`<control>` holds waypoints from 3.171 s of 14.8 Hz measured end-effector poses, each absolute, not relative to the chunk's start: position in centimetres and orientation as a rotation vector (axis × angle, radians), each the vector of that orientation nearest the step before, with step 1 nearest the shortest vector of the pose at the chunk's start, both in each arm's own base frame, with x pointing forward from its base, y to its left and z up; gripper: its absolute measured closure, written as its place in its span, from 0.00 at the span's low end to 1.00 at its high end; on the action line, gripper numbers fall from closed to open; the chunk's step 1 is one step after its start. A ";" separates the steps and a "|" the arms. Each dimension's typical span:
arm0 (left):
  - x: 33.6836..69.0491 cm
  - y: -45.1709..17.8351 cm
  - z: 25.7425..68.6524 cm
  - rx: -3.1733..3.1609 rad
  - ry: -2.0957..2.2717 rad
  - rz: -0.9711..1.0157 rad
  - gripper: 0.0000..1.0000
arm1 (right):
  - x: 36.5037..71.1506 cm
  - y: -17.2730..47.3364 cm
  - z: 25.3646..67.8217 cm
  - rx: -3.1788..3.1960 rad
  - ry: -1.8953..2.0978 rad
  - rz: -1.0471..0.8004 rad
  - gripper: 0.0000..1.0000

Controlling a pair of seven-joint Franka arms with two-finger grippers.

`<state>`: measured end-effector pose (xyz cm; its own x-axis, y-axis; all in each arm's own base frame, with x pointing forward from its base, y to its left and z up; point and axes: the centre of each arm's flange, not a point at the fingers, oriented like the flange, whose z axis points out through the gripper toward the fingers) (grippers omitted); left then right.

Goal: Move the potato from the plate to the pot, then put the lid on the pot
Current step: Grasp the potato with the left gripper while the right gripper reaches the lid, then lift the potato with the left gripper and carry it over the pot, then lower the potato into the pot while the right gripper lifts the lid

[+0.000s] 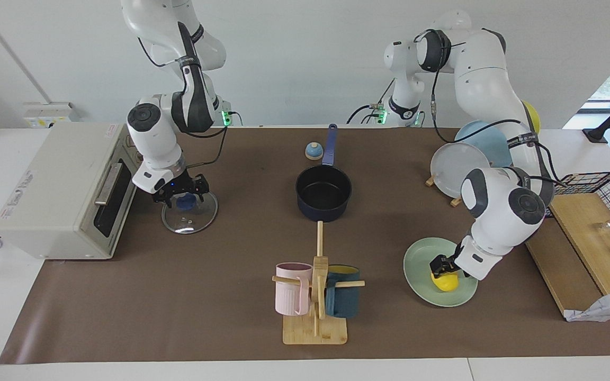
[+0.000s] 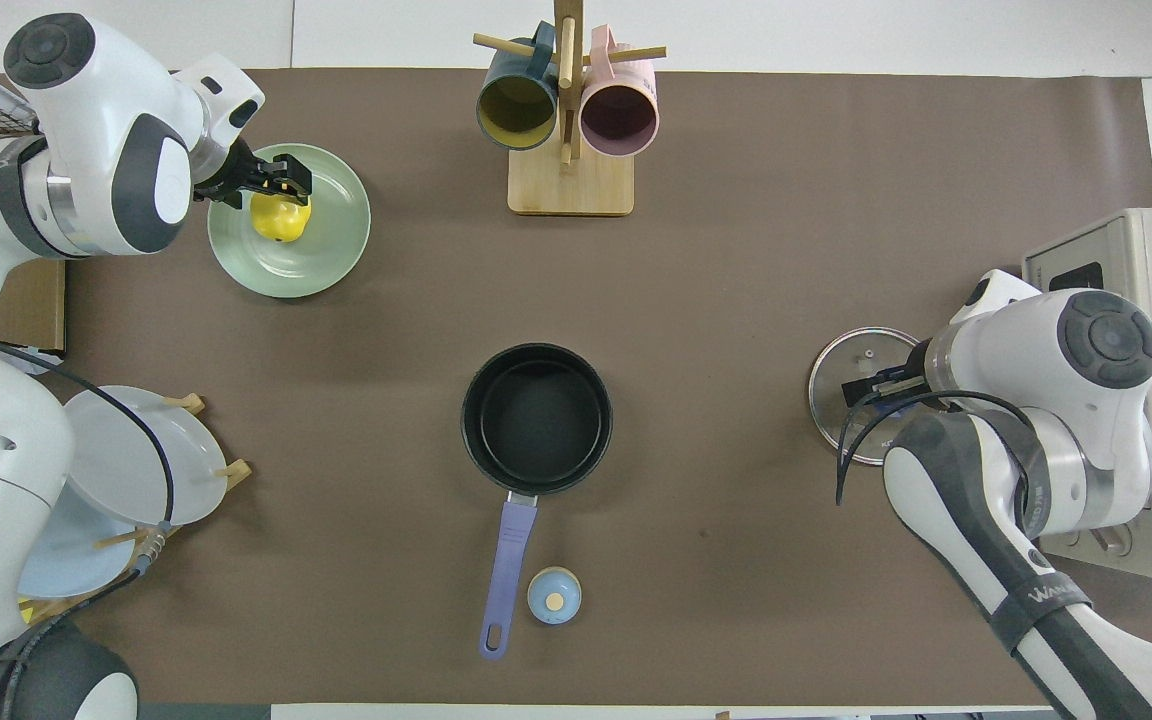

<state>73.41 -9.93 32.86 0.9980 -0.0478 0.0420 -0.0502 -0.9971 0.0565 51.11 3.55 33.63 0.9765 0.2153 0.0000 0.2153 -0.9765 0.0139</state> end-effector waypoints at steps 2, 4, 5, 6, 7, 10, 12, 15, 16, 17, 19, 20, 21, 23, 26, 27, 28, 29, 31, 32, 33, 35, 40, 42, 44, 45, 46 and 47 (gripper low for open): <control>73.2 -10.3 32.9 3.081 -0.084 0.080 0.37 | 50.9 3.5 33.5 3.109 0.340 0.002 0.00; 73.0 -10.8 32.8 3.081 -0.093 0.076 0.38 | 50.8 3.5 33.3 3.108 0.350 -0.004 0.00; 72.9 -10.9 32.9 3.081 -0.097 0.074 0.38 | 50.7 3.4 33.2 3.107 0.360 -0.008 0.00; 72.8 -11.1 32.9 3.082 -0.100 0.067 0.38 | 50.7 3.3 33.1 3.107 0.364 -0.010 0.00; 72.7 -11.2 33.1 3.083 -0.100 0.051 0.38 | 50.6 3.3 33.1 3.107 0.365 -0.012 0.00; 72.2 -11.8 38.7 3.074 -0.033 0.066 0.38 | 50.6 3.3 33.1 3.107 0.367 -0.013 0.00; 70.1 -13.1 46.3 3.059 0.026 0.098 0.38 | 50.6 3.3 33.1 3.107 0.368 -0.013 0.00; 64.0 -17.8 55.3 3.053 0.094 0.043 0.38 | 50.6 3.3 33.1 3.106 0.368 -0.011 0.00; 62.1 -19.9 56.6 3.052 0.111 0.030 0.38 | 50.6 3.3 33.0 3.106 0.369 -0.010 0.00; 60.0 -22.3 57.0 3.055 0.121 0.008 0.38 | 50.6 3.3 32.9 3.106 0.372 -0.013 0.00; 56.0 -27.4 55.4 3.068 0.140 -0.045 0.38 | 50.6 3.3 32.7 3.106 0.378 -0.020 0.00; 54.4 -29.5 54.1 3.065 0.140 -0.034 0.38 | 50.6 3.3 32.6 3.106 0.380 -0.021 0.00; 52.8 -31.3 52.4 3.054 0.136 -0.005 0.38 | 50.6 3.3 32.6 3.105 0.382 -0.021 0.00; 49.9 -33.3 48.9 3.034 0.131 0.042 0.38 | 50.6 3.3 32.6 3.104 0.391 -0.019 0.01; 47.6 -34.6 45.5 3.030 0.129 0.052 0.38 | 50.6 3.3 32.6 3.102 0.411 -0.017 0.05; 47.4 -34.9 44.9 3.026 0.134 0.059 0.38 | 50.6 3.3 32.6 3.102 0.411 -0.017 0.05; 47.1 -35.3 44.3 3.020 0.143 0.069 0.38 | 50.6 3.3 32.6 3.102 0.411 -0.017 0.05; 46.8 -35.9 43.6 3.012 0.149 0.081 0.38 | 50.6 3.3 32.6 3.102 0.411 -0.016 0.05; 46.2 -36.6 41.9 3.004 0.146 0.093 0.38 | 50.6 3.3 32.6 3.102 0.411 -0.015 0.04; 46.0 -36.7 41.2 3.008 0.142 0.089 0.38 | 50.6 3.3 32.6 3.102 0.411 -0.015 0.02; 45.9 -36.8 40.6 3.013 0.140 0.080 0.38 | 50.6 3.2 32.6 3.102 0.411 -0.013 0.02; 45.8 -37.0 39.0 3.010 0.138 0.088 0.38 | 50.7 3.3 32.6 3.101 0.411 -0.001 0.02; 45.2 -37.6 36.1 3.018 0.120 0.079 0.38 | 50.5 3.2 32.1 3.101 0.416 -0.014 0.06; 44.5 -38.0 35.2 3.021 0.103 0.076 0.38 | 50.5 3.2 32.1 3.101 0.421 -0.017 0.22; 43.9 -38.3 34.5 3.021 0.086 0.077 0.38 | 50.5 3.2 32.1 3.101 0.422 -0.017 0.31; 43.7 -38.4 34.2 3.023 0.081 0.074 0.38 | 50.5 3.2 32.1 3.101 0.422 -0.017 0.33; 43.5 -38.4 33.9 3.027 0.077 0.072 0.38 | 50.5 3.2 32.1 3.101 0.423 -0.018 0.33; 43.3 -38.4 33.7 3.030 0.072 0.069 0.38 | 50.5 3.2 32.1 3.101 0.424 -0.025 0.33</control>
